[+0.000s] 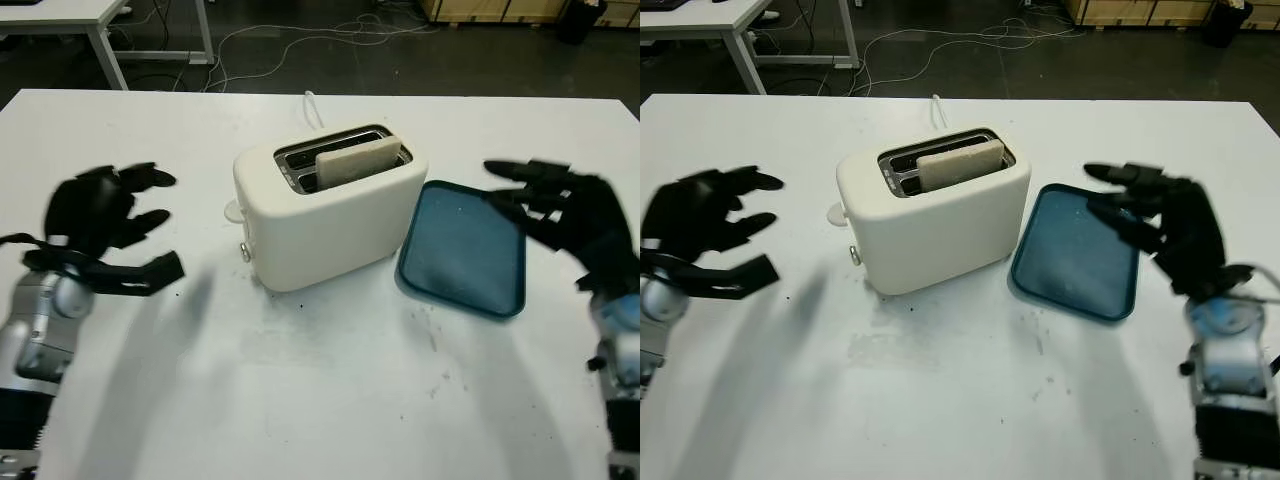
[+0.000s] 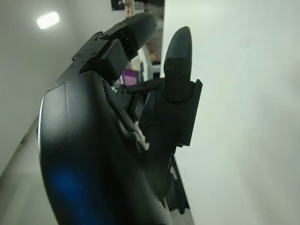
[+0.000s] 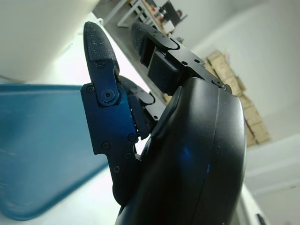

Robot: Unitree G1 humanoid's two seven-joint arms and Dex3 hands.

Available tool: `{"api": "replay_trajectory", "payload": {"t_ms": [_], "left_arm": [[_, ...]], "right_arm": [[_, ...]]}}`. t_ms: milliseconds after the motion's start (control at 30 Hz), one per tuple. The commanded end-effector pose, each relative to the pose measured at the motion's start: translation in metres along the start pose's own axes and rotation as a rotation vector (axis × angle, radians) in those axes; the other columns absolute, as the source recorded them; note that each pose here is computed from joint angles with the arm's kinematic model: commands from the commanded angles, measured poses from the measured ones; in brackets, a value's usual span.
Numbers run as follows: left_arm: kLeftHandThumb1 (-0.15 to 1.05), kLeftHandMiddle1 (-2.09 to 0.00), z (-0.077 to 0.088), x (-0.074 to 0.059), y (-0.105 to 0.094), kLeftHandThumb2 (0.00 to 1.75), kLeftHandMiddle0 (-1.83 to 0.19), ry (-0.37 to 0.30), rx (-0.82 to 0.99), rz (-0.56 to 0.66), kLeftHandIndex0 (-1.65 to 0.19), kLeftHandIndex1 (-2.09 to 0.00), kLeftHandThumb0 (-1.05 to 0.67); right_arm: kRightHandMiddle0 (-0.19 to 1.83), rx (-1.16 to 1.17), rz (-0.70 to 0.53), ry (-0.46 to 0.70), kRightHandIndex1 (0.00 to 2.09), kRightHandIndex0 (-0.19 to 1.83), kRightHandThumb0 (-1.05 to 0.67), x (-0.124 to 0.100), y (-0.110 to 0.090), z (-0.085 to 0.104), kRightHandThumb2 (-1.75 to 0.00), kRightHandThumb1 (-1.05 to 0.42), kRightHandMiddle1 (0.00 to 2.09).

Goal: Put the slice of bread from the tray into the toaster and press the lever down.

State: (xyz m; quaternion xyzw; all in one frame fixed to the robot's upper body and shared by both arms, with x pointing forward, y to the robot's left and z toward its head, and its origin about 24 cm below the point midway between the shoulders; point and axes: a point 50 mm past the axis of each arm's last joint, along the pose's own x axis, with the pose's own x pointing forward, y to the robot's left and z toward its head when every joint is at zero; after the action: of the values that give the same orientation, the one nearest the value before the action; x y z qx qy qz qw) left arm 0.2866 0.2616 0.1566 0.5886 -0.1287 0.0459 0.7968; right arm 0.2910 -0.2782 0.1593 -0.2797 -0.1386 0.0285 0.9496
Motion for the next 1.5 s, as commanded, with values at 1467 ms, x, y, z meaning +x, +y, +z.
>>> {"api": "replay_trajectory", "payload": {"t_ms": [1467], "left_arm": [[0.92, -1.40, 0.064, 0.014, 0.001, 0.26, -0.63, -0.586, 0.037, -0.144, -0.98, -0.31, -0.33]], "right_arm": [[1.05, 0.222, -0.083, 0.052, 0.57, 0.99, -0.47, -0.023, 0.085, -0.016, -0.17, -0.92, 0.00]]}}
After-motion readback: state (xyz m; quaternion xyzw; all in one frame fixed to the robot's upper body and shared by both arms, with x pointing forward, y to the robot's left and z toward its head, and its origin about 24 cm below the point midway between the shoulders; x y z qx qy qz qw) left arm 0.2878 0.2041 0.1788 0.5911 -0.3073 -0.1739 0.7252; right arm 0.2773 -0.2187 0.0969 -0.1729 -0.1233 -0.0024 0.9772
